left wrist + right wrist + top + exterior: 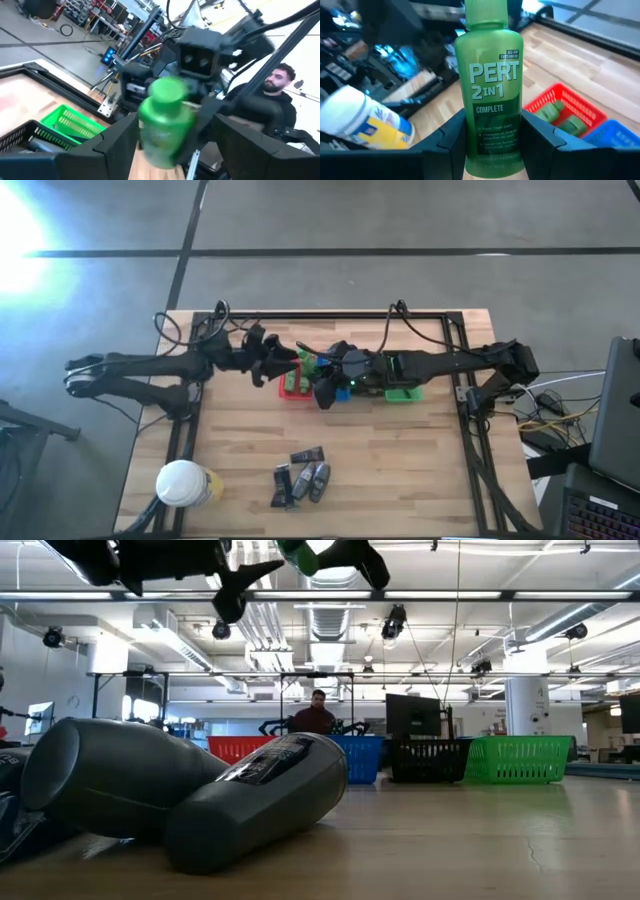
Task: Pick & Place Travel size toiletries
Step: Put the green shampoo into the red bin
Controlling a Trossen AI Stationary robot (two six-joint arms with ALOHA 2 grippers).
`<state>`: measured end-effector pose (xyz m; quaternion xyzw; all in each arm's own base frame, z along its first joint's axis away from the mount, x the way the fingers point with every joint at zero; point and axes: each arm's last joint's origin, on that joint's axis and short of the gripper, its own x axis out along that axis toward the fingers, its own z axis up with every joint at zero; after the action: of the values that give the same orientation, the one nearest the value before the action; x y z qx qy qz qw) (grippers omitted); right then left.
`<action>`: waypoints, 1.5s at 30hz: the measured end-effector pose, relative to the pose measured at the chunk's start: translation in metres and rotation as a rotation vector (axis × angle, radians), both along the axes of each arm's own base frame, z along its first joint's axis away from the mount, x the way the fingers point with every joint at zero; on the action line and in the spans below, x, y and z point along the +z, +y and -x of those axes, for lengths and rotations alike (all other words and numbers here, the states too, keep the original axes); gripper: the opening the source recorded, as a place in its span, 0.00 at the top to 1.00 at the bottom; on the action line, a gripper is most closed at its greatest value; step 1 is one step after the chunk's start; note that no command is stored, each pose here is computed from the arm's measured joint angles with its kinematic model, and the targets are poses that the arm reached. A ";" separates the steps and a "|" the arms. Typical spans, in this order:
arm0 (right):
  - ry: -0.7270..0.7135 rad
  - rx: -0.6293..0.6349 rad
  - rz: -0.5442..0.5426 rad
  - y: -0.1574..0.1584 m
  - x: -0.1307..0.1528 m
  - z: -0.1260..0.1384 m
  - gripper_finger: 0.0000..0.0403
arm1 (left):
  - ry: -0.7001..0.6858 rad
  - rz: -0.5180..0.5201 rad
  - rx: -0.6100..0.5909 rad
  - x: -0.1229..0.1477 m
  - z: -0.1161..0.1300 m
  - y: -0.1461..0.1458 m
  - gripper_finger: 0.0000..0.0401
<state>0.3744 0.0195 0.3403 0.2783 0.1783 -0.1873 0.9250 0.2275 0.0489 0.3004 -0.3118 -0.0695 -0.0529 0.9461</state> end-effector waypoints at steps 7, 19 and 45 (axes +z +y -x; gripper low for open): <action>-0.031 0.026 -0.037 0.000 0.002 -0.001 0.65 | -0.082 -0.070 -0.014 0.002 -0.018 0.003 0.35; -0.061 0.033 -0.092 -0.004 0.003 -0.003 0.63 | -0.092 -0.205 -0.094 0.006 -0.041 0.003 0.42; 0.469 -0.281 -0.206 -0.013 -0.028 0.051 0.25 | 0.899 0.176 0.319 -0.081 -0.032 0.062 0.61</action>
<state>0.3231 0.0068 0.3128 0.3416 0.3652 -0.3538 0.7905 0.2599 0.1114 0.2193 -0.3681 0.2951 0.2391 0.8487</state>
